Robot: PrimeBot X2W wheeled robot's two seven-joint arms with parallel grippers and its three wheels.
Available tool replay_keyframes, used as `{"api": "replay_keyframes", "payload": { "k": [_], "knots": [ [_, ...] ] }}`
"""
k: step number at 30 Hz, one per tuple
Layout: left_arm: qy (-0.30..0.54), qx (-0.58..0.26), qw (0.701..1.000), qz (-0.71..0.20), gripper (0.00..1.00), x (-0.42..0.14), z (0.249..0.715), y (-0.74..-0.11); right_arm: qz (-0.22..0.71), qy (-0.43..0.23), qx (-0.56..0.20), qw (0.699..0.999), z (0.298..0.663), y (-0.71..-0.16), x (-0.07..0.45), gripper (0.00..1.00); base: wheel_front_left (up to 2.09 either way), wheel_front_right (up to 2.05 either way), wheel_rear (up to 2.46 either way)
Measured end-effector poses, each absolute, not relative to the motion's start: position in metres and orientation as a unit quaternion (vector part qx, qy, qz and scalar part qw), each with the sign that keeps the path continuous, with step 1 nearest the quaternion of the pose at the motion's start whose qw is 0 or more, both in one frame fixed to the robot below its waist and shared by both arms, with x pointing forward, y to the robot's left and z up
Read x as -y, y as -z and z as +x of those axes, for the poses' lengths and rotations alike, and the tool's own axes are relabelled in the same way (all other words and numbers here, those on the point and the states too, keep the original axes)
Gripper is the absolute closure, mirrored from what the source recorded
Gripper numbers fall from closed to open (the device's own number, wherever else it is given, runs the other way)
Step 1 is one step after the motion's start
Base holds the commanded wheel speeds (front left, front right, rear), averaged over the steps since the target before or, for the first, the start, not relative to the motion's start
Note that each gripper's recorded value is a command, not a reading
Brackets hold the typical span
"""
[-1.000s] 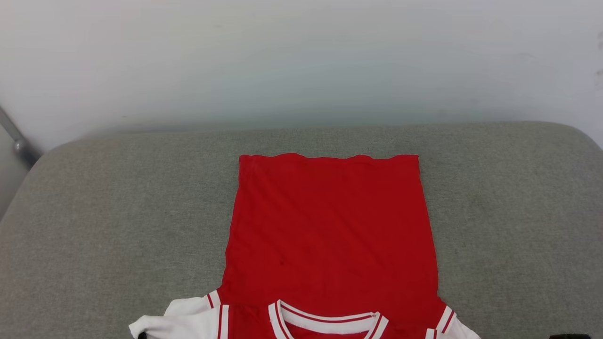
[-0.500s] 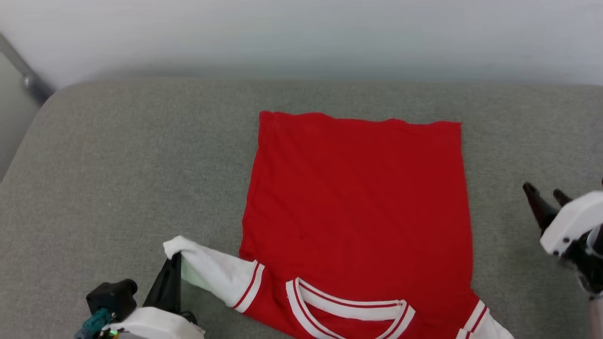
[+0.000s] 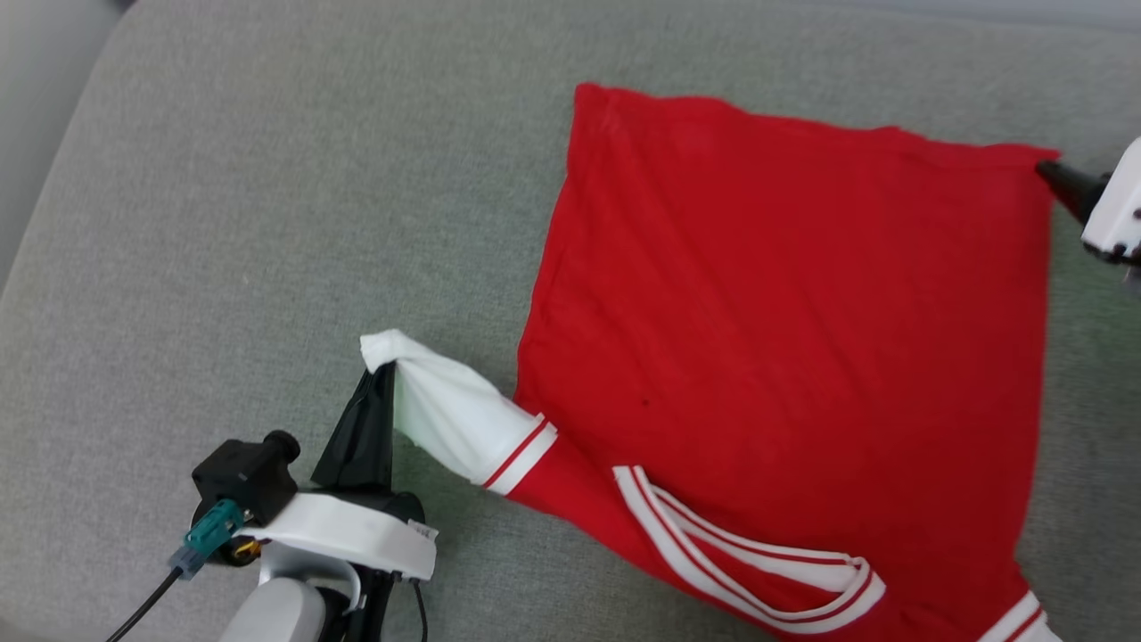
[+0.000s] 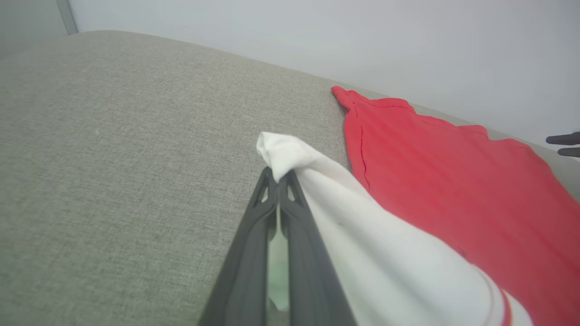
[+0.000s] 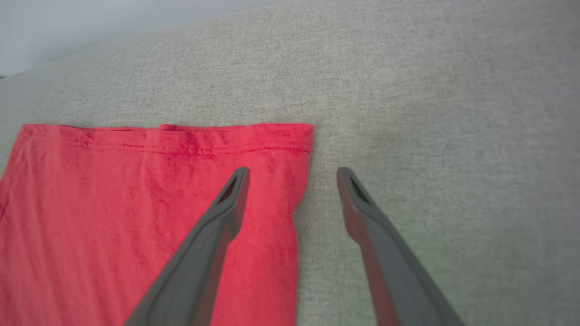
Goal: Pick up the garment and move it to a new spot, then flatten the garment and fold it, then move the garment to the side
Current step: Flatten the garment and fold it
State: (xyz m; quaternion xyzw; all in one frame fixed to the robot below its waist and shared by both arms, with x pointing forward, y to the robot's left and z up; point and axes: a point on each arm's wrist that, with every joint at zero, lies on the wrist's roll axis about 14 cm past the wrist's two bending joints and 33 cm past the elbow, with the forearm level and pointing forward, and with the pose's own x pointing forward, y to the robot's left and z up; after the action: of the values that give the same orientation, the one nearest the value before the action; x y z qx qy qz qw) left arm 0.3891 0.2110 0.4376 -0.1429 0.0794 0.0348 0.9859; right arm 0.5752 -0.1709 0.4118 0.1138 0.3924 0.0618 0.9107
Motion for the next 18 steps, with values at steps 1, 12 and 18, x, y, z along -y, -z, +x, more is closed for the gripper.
{"api": "replay_keyframes", "payload": {
  "k": [1,12,18],
  "knots": [
    [-0.036,-0.081,0.986,-0.140,1.00,-0.212,0.391,-0.436,0.111,-0.064,-0.398,0.908,0.581,-0.408,0.167,0.00,0.00,0.00,0.00],
    [-0.036,-0.104,0.986,-0.127,1.00,-0.214,0.401,-0.414,0.112,-0.079,-0.493,0.859,0.594,-0.355,0.141,0.46,0.00,0.00,0.00],
    [-0.039,-0.097,0.986,-0.129,1.00,-0.216,0.401,-0.417,0.100,-0.084,-0.491,0.861,0.594,-0.360,0.137,1.00,0.00,0.00,0.00]
  ]
}}
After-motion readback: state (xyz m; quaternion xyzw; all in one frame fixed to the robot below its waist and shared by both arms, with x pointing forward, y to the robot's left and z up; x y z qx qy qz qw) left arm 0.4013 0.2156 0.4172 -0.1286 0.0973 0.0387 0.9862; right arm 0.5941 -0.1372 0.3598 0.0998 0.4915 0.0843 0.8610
